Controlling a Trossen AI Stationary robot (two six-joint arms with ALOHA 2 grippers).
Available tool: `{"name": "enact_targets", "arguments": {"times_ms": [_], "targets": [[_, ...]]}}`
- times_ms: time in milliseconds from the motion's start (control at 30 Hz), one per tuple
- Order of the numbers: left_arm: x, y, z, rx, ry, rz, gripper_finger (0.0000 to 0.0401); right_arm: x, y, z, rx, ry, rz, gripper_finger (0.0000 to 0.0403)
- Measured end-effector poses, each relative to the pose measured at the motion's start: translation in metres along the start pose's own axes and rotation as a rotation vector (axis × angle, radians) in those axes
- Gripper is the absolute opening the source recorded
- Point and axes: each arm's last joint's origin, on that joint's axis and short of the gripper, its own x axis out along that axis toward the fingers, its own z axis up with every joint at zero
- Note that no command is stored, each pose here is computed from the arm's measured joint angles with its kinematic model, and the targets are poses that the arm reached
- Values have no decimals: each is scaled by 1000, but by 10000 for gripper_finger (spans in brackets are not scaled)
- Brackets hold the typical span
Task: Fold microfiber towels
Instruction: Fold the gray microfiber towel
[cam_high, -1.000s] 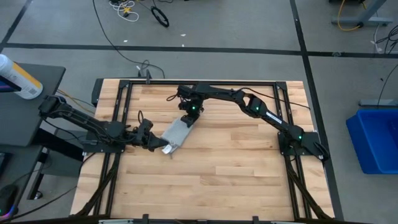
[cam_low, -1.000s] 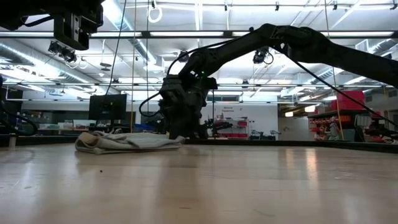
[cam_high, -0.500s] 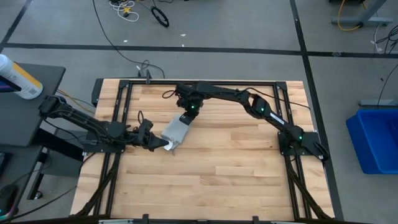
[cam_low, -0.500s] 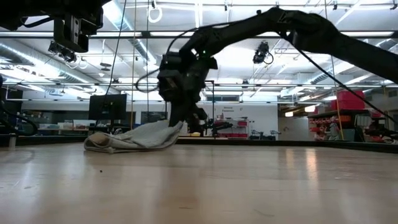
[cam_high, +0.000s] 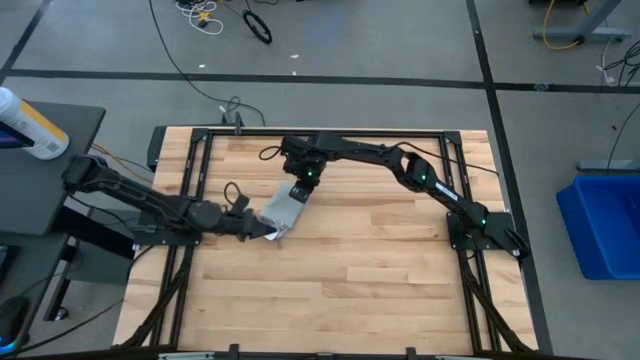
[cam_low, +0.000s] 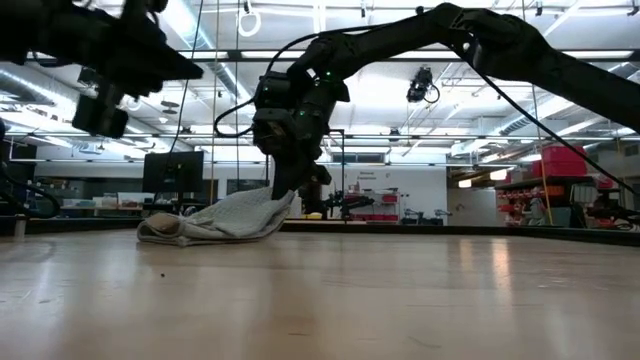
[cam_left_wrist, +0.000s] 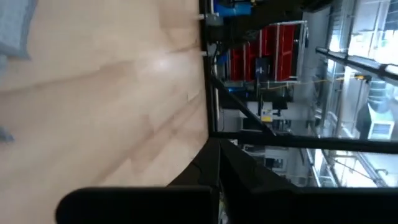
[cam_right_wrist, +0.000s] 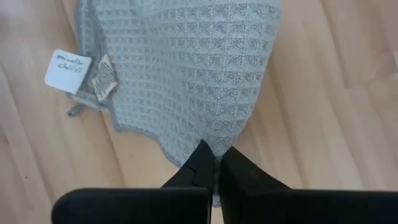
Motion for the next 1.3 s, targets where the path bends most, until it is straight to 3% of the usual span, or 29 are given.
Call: {"name": "enact_targets", "arguments": {"times_ms": [133,267,367,733,1067,1300], "targets": [[17,9,11,-20,15,57,3,-5,0,1,-16,-14,-2,6],[33,36,19,-77,29,244,2,-10,-3,1,-28,-19,-5,6],[41,49,25,-117,-14,321,2,-17,-3,1,-36,-27,-7,6],[42,78,49,-172,-149,551,1,-31,5,-1,-148,-38,-8,6],[43,90,63,-170,-123,614,1,-21,29,-4,-269,-33,15,6],[47,93,64,-160,-107,609,1,-17,46,0,-332,-91,101,6]]}}
